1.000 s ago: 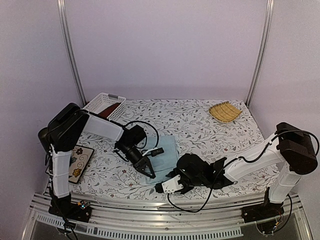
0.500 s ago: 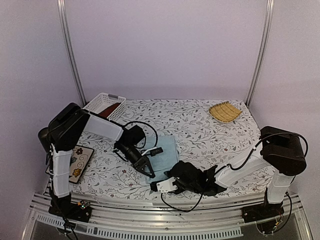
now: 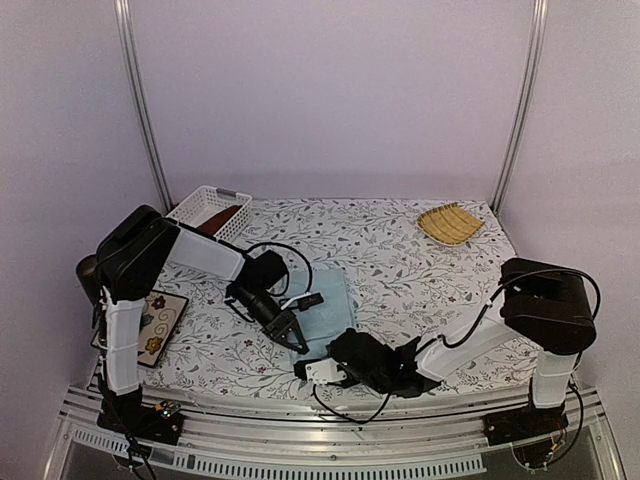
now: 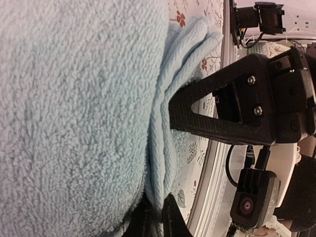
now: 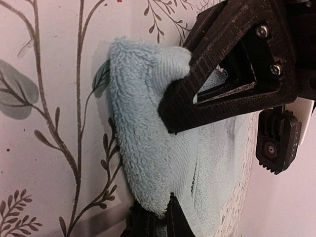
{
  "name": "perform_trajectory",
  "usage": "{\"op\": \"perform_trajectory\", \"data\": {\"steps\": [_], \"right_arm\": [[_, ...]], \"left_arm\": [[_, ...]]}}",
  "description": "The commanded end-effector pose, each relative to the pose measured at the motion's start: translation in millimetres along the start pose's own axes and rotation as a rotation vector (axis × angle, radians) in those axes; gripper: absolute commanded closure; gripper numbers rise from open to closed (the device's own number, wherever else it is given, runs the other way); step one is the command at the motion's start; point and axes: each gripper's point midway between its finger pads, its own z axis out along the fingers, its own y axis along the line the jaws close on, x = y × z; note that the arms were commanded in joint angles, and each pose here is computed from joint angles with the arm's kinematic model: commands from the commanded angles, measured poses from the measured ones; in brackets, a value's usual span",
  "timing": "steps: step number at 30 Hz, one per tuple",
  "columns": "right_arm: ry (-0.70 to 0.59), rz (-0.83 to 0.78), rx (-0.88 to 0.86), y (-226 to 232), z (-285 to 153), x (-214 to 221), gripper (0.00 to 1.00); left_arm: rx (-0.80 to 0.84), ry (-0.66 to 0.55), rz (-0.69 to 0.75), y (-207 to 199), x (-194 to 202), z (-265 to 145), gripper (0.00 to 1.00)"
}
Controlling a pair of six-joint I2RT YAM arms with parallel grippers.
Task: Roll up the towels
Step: Roll the towel at the center of the board.
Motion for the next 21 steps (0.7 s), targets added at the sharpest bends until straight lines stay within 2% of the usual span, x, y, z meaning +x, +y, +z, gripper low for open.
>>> {"op": "perform_trajectory", "data": {"steps": [1,4,9,17,21], "right_arm": [[0.076,-0.038,-0.145,38.8,7.2,21.0,0.98],[0.063,-0.018,-0.18,40.2,4.4,18.9,0.98],[0.028,0.029,-0.229,32.3,-4.4,11.8,0.98],[-0.062,0.078,-0.353,18.6,-23.0,-14.3,0.98],[-0.06,0.091,-0.372,16.5,-24.2,-13.3,0.98]], "left_arm": [[-0.183,0.065,-0.066,48.9,26.4,-1.3,0.84],[-0.195,0.058,-0.058,48.6,24.5,-4.8,0.76],[-0.244,0.037,-0.032,45.6,16.7,-16.7,0.53],[-0.385,-0.061,0.058,30.3,-16.0,-52.7,0.04],[-0.408,-0.129,0.113,12.9,-30.4,-69.2,0.03]]}}
